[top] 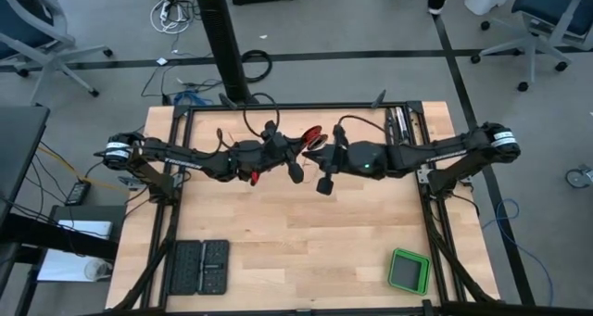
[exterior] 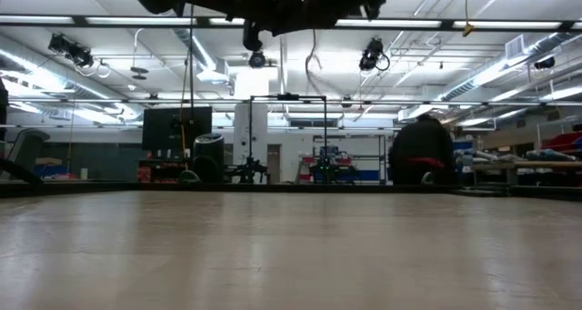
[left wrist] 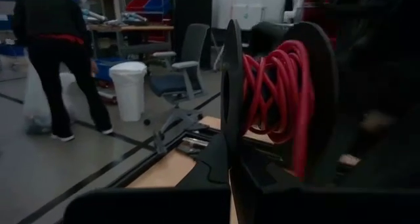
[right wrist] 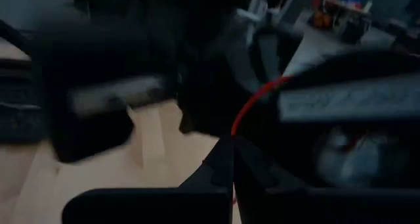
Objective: Coil cords
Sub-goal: Coil the red wire cable onto the black spool
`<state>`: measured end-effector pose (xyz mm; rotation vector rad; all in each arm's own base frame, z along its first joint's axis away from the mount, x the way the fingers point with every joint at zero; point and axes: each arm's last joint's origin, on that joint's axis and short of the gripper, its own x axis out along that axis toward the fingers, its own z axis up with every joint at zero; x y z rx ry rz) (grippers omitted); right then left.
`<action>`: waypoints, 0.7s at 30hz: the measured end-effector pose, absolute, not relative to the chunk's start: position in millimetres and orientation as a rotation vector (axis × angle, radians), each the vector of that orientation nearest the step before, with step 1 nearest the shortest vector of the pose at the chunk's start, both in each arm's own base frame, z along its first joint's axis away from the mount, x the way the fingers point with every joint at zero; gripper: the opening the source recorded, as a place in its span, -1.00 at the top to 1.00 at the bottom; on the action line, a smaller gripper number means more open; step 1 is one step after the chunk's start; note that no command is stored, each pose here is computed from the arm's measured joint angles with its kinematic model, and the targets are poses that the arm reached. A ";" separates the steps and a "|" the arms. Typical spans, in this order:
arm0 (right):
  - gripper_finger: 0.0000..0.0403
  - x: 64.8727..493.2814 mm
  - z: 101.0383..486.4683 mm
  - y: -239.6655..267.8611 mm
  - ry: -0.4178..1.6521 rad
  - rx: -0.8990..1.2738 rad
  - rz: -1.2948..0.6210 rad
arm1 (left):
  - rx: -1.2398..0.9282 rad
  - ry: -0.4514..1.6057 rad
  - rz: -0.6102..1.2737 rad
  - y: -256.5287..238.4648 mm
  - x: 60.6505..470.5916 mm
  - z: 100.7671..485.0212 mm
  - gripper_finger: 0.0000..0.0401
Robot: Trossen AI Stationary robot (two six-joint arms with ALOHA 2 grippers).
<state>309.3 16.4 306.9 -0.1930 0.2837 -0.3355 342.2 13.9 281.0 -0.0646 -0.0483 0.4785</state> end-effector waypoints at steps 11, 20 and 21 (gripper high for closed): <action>1.00 293.3 285.0 26.2 0.537 -0.261 -0.465 | -0.116 -0.055 0.448 12.9 342.2 281.0 1.00; 0.63 276.3 272.8 28.4 0.646 -0.066 -0.396 | -0.035 -0.024 0.442 12.7 342.2 279.9 1.00; 0.59 276.9 267.3 29.5 0.639 -0.046 -0.358 | -0.035 -0.024 0.441 12.7 342.2 279.9 1.00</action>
